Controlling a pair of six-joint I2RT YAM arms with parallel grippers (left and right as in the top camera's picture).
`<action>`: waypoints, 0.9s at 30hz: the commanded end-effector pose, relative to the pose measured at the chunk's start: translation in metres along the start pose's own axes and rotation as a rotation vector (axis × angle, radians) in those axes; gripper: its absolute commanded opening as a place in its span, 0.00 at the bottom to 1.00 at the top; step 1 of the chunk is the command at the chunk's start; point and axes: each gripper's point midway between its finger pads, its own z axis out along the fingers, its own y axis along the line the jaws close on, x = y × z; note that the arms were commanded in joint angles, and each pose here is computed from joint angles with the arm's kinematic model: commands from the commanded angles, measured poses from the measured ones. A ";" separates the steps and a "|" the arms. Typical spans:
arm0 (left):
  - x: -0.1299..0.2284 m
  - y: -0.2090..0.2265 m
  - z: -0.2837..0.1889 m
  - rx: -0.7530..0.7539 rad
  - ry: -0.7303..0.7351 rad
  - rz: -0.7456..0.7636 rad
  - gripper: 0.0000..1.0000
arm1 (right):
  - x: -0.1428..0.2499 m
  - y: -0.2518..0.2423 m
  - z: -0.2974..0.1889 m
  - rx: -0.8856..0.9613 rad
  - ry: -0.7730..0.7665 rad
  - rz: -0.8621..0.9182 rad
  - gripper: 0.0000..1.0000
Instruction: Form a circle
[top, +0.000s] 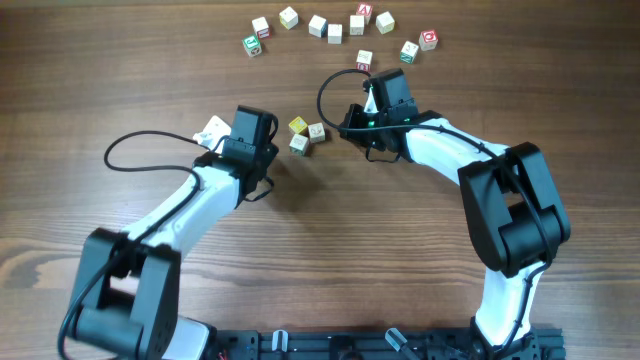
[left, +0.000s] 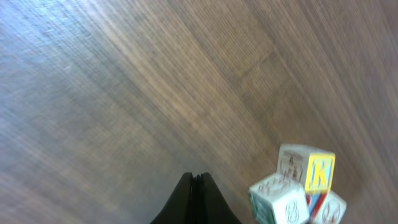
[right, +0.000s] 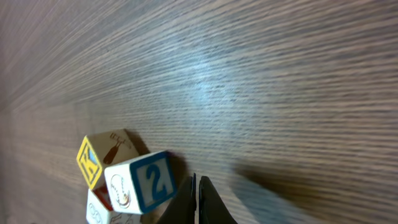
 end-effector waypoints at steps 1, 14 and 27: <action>0.002 0.008 0.023 -0.041 -0.020 -0.052 0.04 | -0.010 0.001 -0.007 0.021 -0.052 -0.030 0.05; -0.001 -0.040 0.024 0.166 -0.003 -0.024 0.04 | -0.012 0.000 -0.007 0.036 -0.064 -0.033 0.05; 0.016 -0.057 0.041 0.256 0.077 -0.022 0.04 | -0.011 0.000 -0.007 0.037 -0.063 -0.034 0.05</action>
